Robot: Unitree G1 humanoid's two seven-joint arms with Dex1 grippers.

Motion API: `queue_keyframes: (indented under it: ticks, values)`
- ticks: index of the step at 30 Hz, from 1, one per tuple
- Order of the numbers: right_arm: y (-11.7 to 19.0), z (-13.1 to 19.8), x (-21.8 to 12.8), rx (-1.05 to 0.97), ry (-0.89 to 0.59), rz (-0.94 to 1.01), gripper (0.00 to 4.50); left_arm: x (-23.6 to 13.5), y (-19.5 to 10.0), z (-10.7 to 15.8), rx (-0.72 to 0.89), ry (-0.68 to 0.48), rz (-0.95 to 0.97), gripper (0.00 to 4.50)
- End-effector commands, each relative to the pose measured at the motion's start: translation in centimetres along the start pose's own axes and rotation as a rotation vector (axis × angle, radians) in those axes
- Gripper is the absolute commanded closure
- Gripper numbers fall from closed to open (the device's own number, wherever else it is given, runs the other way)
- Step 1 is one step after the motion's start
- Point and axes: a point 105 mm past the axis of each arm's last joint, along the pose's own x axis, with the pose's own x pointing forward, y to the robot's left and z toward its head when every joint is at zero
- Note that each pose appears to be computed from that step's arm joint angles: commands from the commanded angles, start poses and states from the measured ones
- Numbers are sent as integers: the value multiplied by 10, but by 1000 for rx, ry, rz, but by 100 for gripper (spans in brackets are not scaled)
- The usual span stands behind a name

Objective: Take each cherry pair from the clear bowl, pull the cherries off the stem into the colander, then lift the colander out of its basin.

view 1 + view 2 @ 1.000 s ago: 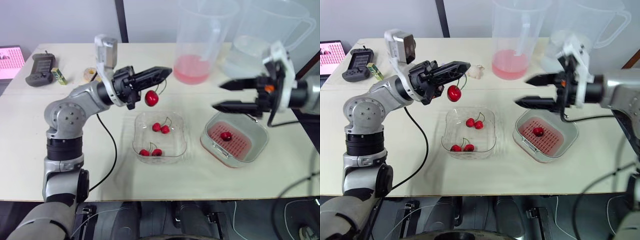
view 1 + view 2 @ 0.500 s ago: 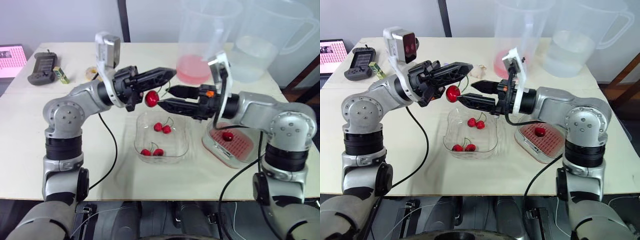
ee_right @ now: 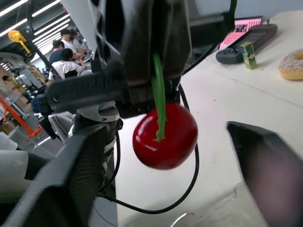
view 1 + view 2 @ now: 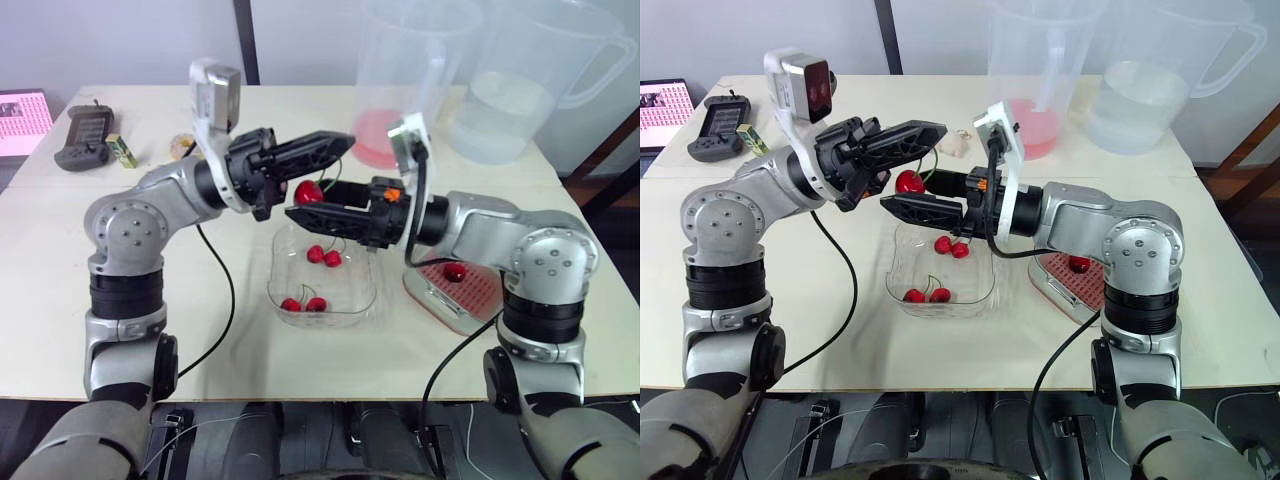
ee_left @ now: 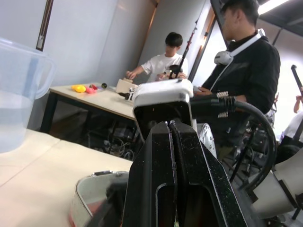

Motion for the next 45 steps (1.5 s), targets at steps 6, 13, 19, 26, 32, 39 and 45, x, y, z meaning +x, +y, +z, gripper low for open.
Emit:
queue_keyframes:
  ticks: [6,13,19,26,32,39,45]
  values:
    - [9,11,1,-54,-33,29,225,4,-9,10,55,2,-34,450]
    - [5,-1,2,-42,22,11,225,4,-8,11,61,1,-31,450]
    - [4,-2,4,-41,19,8,225,5,-8,9,59,0,-34,450]
    - [7,9,1,-57,-31,17,225,3,-7,10,64,-1,-23,450]
    - [11,13,0,-52,-57,34,225,2,-7,10,66,-3,-25,450]
    - [9,13,1,-53,-56,32,344,4,-6,11,75,-8,-32,450]
    - [11,13,1,-62,-59,37,369,4,-7,12,80,-6,-37,450]
